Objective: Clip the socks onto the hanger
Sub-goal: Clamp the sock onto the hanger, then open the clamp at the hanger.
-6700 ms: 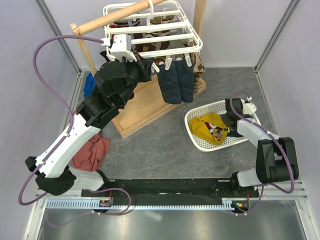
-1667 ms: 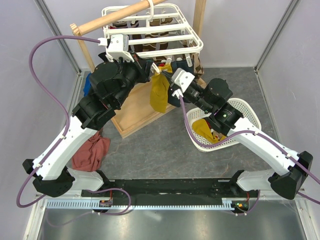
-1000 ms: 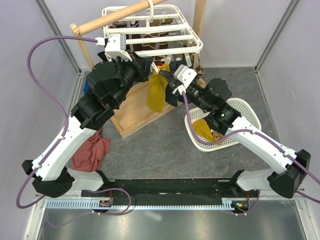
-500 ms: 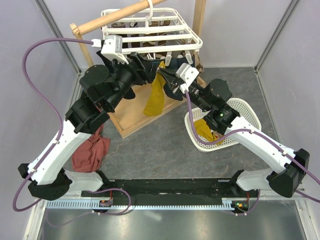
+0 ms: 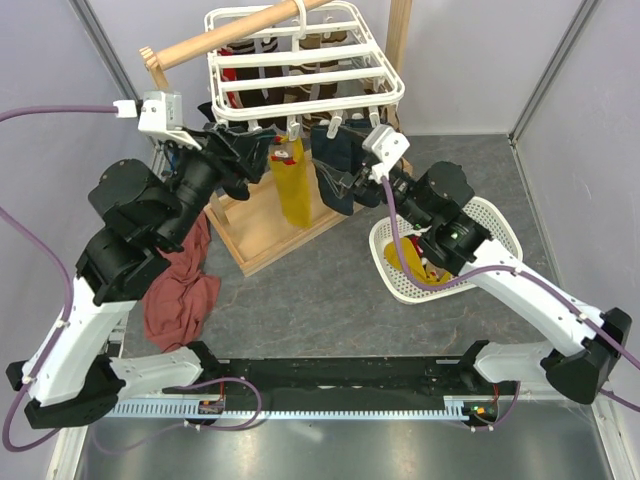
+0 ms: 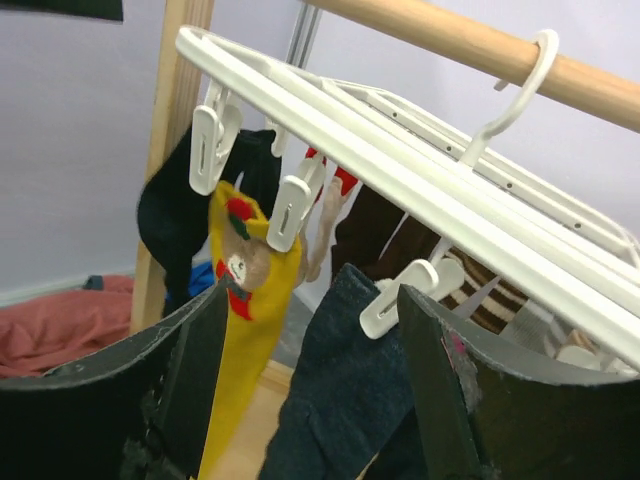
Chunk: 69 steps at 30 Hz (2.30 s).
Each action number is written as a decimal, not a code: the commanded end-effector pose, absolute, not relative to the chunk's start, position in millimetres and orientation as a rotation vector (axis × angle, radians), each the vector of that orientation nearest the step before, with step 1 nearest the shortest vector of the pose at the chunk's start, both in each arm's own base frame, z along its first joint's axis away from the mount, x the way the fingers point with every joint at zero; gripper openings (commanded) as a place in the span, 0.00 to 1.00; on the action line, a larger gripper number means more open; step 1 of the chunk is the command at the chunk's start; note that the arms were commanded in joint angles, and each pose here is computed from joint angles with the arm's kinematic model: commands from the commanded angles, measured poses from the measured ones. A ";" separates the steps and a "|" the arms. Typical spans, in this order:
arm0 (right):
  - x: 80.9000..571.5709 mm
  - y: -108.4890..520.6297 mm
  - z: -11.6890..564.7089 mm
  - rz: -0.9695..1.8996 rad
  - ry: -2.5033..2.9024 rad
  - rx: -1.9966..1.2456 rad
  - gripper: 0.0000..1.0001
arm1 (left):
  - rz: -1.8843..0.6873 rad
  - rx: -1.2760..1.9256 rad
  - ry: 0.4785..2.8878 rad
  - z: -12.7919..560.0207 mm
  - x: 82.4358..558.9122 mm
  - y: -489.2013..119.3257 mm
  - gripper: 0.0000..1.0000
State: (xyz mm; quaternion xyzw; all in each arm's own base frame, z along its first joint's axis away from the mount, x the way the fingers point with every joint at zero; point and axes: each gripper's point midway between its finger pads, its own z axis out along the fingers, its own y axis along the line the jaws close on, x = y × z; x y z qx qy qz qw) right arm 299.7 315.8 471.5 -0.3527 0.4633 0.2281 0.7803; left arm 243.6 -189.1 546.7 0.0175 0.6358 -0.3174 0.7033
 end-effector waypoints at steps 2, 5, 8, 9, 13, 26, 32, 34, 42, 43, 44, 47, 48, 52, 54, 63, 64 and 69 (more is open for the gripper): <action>281.3 289.0 486.0 0.569 1.068 -0.633 0.78 | -0.492 0.077 1.488 514.8 253.4 -163.3 0.68; 271.7 289.7 487.5 0.635 1.073 -0.620 0.80 | -0.474 0.093 1.508 504.7 258.9 -161.6 0.68; 267.5 295.1 484.2 0.651 1.069 -0.629 0.81 | -0.470 0.138 1.538 493.0 269.8 -164.8 0.67; 268.9 298.8 480.1 0.645 1.076 -0.634 0.81 | -0.493 0.169 1.559 487.7 269.2 -168.3 0.67; 257.7 322.3 479.9 0.632 1.024 -0.655 0.82 | -0.534 0.109 1.552 484.7 275.3 -146.0 0.66; 255.8 386.3 459.4 0.526 0.951 -0.665 0.85 | -0.595 0.246 1.490 503.8 283.6 -166.2 0.57; 259.1 400.8 466.6 0.481 0.877 -0.613 0.85 | -0.604 0.257 1.472 517.2 289.5 -171.5 0.49; 262.0 406.5 466.1 0.472 0.862 -0.602 0.85 | -0.609 0.259 1.470 519.8 289.4 -172.6 0.43; 279.4 410.3 472.1 0.407 0.825 -0.501 0.85 | -0.675 0.275 1.485 524.0 288.9 -183.7 0.36; 281.0 414.1 469.4 0.407 0.824 -0.497 0.85 | -0.680 0.279 1.485 524.2 288.6 -184.8 0.36; 281.5 415.0 471.7 0.410 0.814 -0.486 0.85 | -0.682 0.277 1.490 523.5 289.4 -185.4 0.36; 282.9 421.7 474.8 0.417 0.798 -0.483 0.84 | -0.692 0.263 1.495 525.4 288.9 -185.2 0.36; 282.1 423.1 477.1 0.423 0.789 -0.483 0.84 | -0.699 0.261 1.497 525.7 289.1 -186.2 0.36; 283.4 428.9 483.3 0.428 0.769 -0.470 0.83 | -0.726 0.269 1.500 527.5 287.7 -190.2 0.36; 288.0 427.2 481.5 0.404 0.783 -0.455 0.83 | -0.736 0.273 1.508 526.8 288.0 -192.4 0.36; 334.7 389.5 467.9 0.260 0.916 -0.317 0.84 | -0.802 0.296 1.474 541.1 266.5 -193.0 0.39; 337.8 384.6 466.5 0.255 0.927 -0.298 0.84 | -0.797 0.292 1.476 540.8 265.1 -191.1 0.40; 354.6 354.7 468.0 0.229 0.960 -0.231 0.84 | -0.733 0.300 1.446 544.6 251.5 -175.2 0.42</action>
